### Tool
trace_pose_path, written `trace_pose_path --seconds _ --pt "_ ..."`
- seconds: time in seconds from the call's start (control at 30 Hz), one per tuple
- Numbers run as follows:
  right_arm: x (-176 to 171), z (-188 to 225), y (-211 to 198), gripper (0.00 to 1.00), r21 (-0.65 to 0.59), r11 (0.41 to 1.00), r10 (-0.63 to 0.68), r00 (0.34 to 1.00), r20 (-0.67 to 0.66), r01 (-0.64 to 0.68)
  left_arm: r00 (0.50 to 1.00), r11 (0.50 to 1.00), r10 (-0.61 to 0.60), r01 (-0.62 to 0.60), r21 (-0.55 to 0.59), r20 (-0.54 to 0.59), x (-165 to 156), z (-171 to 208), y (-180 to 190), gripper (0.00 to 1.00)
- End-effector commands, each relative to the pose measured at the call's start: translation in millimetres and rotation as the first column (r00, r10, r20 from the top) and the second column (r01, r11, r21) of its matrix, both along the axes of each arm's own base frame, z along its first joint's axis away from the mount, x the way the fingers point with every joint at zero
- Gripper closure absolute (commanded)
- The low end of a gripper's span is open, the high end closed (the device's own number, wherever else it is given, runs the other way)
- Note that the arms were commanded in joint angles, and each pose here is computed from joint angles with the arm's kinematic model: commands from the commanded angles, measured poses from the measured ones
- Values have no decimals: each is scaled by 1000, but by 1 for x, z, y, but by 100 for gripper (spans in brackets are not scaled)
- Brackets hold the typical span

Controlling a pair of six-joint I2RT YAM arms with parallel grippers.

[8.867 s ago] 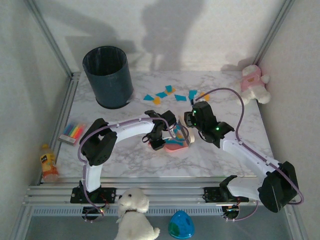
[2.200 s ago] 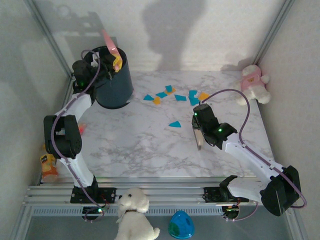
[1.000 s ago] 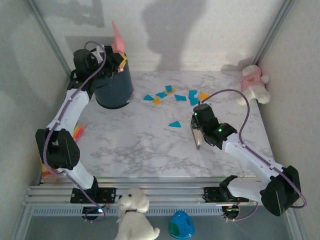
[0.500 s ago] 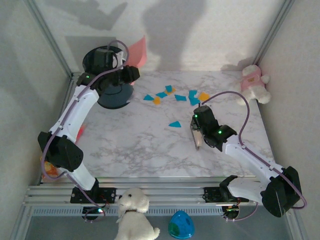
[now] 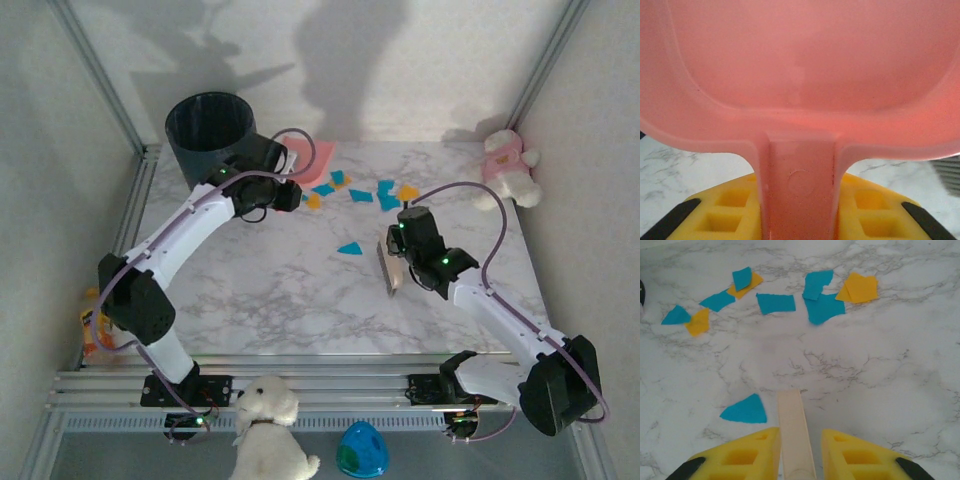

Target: Sweep away the paper scraps from the table

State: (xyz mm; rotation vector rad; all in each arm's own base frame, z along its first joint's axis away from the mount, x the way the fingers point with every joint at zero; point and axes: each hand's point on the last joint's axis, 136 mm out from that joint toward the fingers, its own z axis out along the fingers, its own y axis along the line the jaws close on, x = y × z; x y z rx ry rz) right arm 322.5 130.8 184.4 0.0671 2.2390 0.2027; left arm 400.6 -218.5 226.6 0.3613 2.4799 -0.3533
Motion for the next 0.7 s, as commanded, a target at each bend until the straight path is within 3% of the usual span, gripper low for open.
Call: trace_pose_path --seconds 0.0,0.23,0.4,0.67 --pt "18 37 8 100 108 994 12 996 85 -21 999 991 30 -33 129 26 6 -15 18 100" --pt "49 54 14 100 191 980 33 993 110 -54 998 981 55 -62 185 39 4 -33 31 100" --pt "80 58 5 100 202 979 -17 992 125 -9 997 975 73 -79 208 39 5 -37 36 100" --pt "136 52 -15 100 338 940 -78 991 107 37 996 970 78 -85 226 39 4 -41 40 100"
